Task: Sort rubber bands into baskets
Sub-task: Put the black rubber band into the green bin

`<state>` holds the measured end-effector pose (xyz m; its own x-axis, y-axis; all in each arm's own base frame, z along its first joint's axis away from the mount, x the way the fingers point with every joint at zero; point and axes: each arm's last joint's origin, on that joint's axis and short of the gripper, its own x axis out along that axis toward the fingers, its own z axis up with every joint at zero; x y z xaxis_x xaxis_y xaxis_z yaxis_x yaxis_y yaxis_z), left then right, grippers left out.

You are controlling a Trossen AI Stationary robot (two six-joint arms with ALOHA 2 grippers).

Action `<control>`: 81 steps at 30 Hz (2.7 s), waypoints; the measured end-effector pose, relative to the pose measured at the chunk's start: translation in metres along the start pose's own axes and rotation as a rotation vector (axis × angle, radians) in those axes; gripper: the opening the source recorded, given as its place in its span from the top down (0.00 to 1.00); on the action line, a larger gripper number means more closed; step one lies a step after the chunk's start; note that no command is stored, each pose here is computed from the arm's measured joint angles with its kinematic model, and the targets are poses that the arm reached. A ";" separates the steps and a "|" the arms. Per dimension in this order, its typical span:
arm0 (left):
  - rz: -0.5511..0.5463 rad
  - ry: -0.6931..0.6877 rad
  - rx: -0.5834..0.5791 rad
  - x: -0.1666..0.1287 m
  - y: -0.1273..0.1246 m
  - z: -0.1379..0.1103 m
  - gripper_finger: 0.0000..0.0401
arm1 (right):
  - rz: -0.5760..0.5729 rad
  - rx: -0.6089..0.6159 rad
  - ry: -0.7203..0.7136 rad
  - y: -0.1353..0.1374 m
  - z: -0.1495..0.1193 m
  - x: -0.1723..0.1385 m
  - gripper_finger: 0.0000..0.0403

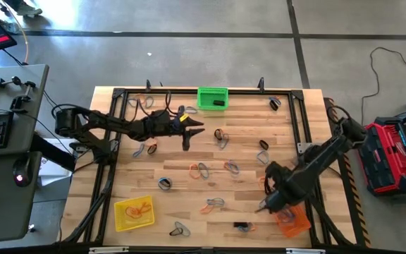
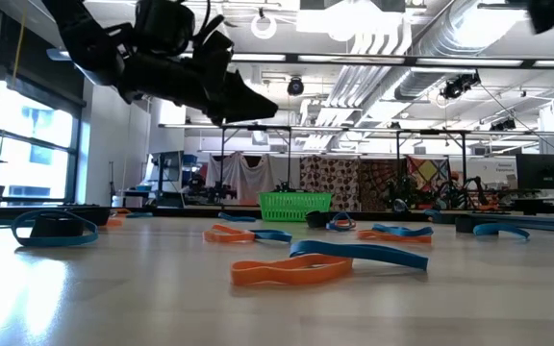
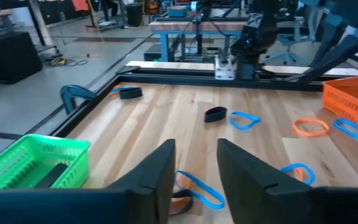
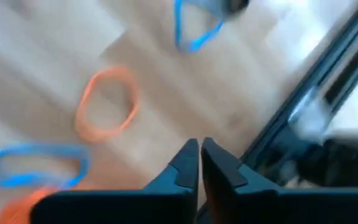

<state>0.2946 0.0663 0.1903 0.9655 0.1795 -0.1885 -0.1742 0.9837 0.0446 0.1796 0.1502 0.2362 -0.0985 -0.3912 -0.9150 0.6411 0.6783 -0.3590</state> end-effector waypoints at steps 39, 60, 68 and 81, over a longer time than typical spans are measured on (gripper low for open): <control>0.008 -0.142 -0.013 -0.033 0.009 -0.033 1.00 | 0.012 0.513 -0.312 -0.179 0.159 0.158 0.94; 0.009 -0.129 -0.014 -0.033 0.009 -0.034 1.00 | -0.152 0.761 -0.134 -0.209 0.170 0.226 0.60; 0.010 -0.103 -0.007 -0.033 0.009 -0.037 1.00 | -0.207 0.797 -0.147 -0.210 0.173 0.235 0.60; 0.010 -0.103 0.001 -0.033 0.009 -0.037 1.00 | -0.197 0.801 -0.151 -0.209 0.174 0.235 0.82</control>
<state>0.2540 0.0699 0.1608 0.9785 0.1875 -0.0863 -0.1840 0.9818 0.0474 0.1545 -0.1921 0.1281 -0.1993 -0.5741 -0.7942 0.9752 -0.0364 -0.2185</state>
